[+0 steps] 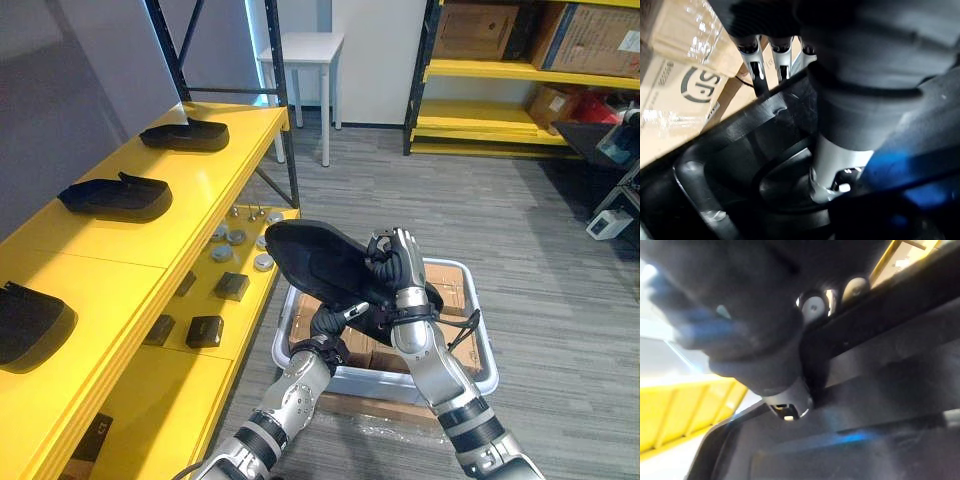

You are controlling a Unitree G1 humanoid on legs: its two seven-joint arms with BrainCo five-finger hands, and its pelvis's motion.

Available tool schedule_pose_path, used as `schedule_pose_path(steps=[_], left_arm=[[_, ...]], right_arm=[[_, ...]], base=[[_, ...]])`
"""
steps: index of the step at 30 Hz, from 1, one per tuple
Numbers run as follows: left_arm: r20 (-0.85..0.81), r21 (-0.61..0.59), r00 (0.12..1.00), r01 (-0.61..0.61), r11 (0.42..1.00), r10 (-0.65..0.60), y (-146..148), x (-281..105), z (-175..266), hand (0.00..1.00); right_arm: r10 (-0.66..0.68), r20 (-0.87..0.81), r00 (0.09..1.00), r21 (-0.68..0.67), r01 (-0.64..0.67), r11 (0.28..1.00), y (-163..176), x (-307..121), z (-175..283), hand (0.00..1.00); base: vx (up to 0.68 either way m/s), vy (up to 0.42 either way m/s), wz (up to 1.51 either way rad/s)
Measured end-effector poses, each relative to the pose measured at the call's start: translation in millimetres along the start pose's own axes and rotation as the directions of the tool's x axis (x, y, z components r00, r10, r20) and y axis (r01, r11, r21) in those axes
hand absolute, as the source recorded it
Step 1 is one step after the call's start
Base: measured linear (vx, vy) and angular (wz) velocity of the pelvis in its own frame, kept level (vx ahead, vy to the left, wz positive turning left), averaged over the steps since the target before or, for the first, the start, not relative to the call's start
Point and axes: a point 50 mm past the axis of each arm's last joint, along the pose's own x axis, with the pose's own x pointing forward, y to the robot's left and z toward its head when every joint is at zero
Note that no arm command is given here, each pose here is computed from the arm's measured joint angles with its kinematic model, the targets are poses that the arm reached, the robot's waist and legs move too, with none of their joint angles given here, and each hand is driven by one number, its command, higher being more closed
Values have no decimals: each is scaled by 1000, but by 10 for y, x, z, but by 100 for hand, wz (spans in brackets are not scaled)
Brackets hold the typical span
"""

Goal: Walk over and take plastic housings, then place them on the shelf

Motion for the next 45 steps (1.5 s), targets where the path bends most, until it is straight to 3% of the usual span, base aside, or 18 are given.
schedule_pose_path(steps=[10, 13, 25, 33, 34, 39, 42, 45], left_arm=[[154, -295, 981, -68, 953, 118, 17, -106, 170, 100], [218, -295, 963, -89, 951, 158, 73, -199, 229, 100], [434, -203, 875, -135, 970, 213, 363, -610, 523, 100], [640, 75, 749, -280, 957, 169, 489, -999, 922, 100], [665, 138, 733, -312, 940, 145, 460, -1022, 949, 100], [743, 395, 669, -446, 803, 6, 378, -1146, 1163, 100], [746, 450, 666, -466, 762, -33, 364, -1162, 1189, 100], [737, 475, 673, -449, 757, -64, 309, -1166, 1166, 100]], right_arm=[[-9, 58, 998, 195, -3, 981, 0, -291, 138, 100], [-5, 55, 998, 249, -9, 969, 52, -339, 173, 100], [50, 67, 996, 458, -75, 885, 236, -498, 317, 100], [108, 137, 985, 490, -163, 857, 336, -494, 470, 100], [92, 140, 986, 491, -150, 858, 296, -491, 461, 0], [129, 118, 985, 487, -170, 857, 294, -522, 368, 0], [146, 77, 986, 499, -165, 851, 253, -564, 255, 0], [130, 13, 991, 513, -118, 850, 149, -659, 123, 0]], base=[[0, -1, -2], [-5, 0, 2], [-3, 2, 79], [139, 126, 72], [176, 195, 111], [195, 137, 132], [204, -30, 133], [176, -140, 139]])
